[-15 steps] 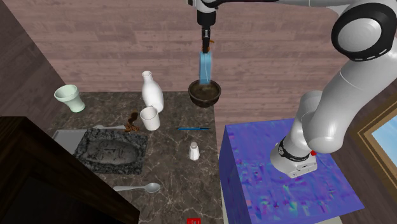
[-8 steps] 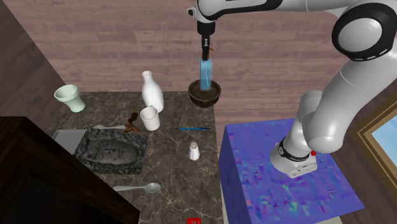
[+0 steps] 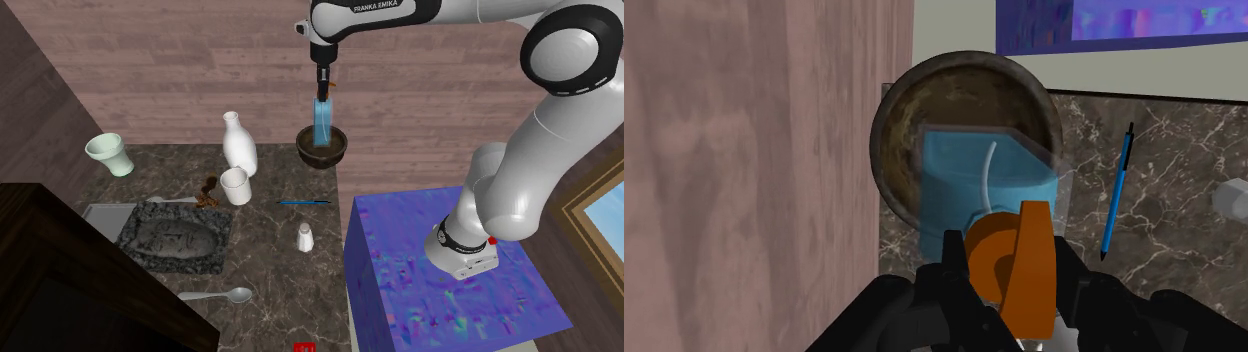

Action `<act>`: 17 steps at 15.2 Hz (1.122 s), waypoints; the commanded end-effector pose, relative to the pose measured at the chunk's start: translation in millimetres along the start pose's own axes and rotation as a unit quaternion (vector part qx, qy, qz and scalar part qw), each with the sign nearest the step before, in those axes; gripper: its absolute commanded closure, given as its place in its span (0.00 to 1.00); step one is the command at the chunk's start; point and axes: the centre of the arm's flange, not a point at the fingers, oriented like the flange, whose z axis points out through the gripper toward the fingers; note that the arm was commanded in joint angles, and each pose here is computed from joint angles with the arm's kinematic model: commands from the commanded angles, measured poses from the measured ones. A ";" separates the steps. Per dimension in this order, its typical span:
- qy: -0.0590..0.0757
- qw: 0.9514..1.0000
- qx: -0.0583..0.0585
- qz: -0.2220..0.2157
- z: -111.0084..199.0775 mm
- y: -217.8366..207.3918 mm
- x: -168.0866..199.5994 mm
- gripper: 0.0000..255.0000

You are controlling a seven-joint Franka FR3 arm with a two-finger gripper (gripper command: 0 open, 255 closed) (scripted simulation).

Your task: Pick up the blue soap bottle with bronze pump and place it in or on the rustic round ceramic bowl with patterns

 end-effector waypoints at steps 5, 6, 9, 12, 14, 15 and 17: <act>0.000 1.000 0.000 0.000 0.0 0.1 0.0 0.00; 0.000 1.000 0.000 0.000 0.0 0.1 0.0 0.00; 0.000 1.000 0.000 0.000 -13.2 0.0 0.0 0.00; 0.000 1.000 0.000 0.000 -50.0 0.0 0.0 0.00; 0.000 1.000 0.000 0.000 -50.0 0.0 -0.1 0.00; 0.000 1.000 0.000 0.000 -50.0 0.0 -0.1 0.00; 0.000 1.000 0.000 0.000 -50.0 0.0 0.0 0.00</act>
